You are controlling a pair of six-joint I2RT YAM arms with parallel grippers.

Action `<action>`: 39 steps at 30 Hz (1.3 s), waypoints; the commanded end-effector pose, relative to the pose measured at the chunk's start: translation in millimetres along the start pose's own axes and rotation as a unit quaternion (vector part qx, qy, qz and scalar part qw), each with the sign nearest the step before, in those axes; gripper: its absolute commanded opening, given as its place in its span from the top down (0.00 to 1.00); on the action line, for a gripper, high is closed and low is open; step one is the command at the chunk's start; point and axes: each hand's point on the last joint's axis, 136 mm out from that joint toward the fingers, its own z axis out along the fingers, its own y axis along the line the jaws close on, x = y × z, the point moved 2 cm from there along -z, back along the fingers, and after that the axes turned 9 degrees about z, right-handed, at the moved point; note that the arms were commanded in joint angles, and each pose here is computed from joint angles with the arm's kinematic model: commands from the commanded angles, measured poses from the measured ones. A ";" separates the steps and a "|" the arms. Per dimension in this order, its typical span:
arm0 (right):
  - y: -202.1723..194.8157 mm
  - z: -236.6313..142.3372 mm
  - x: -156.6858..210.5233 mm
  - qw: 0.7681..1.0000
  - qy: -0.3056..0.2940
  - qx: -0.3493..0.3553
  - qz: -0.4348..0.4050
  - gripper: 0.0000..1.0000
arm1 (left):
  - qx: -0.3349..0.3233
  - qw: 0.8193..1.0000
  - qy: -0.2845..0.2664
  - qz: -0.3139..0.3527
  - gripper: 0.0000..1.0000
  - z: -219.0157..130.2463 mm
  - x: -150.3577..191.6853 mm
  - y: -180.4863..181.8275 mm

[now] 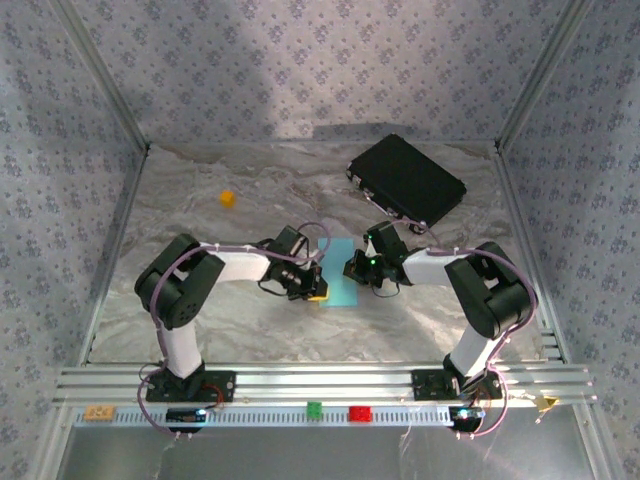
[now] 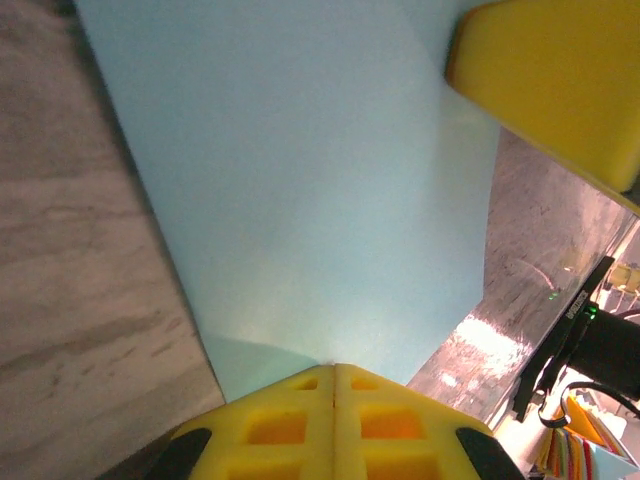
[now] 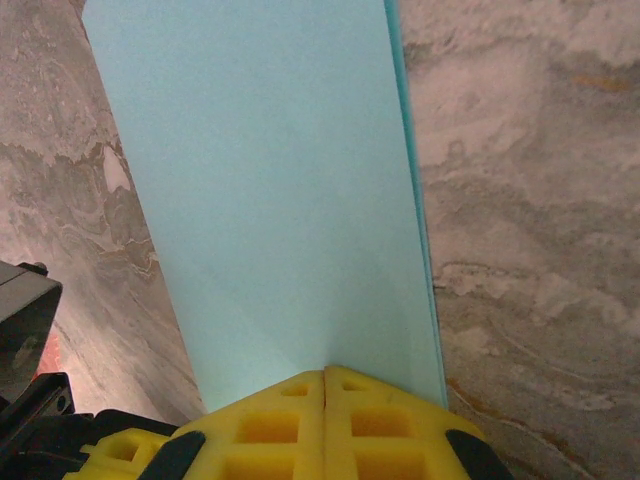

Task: Fold a paper plane with a square sheet of paper (pick it up from the middle)
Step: First fold the square sheet of paper in half at the center of the table.

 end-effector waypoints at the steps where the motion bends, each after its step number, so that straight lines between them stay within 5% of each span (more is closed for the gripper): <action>1: -47.8 -0.1 12.4 0.995 0.008 0.088 0.035 1.00 | -0.049 0.997 0.061 -0.017 1.00 2.9 45.1 23.3; 21: -39.6 -0.6 11.5 0.997 0.014 0.076 0.013 1.00 | -0.051 0.997 0.046 0.037 0.97 -11.6 56.4 0.6; 30: 29.1 -26.2 0.3 0.995 0.006 -0.014 -0.097 0.94 | 0.001 0.996 -0.084 0.041 0.90 -62.9 -13.8 -35.6; 39: 4.1 -63.2 9.3 0.998 -0.045 0.025 -0.041 0.88 | 0.031 0.991 -0.127 0.018 0.88 -66.7 -93.1 -35.5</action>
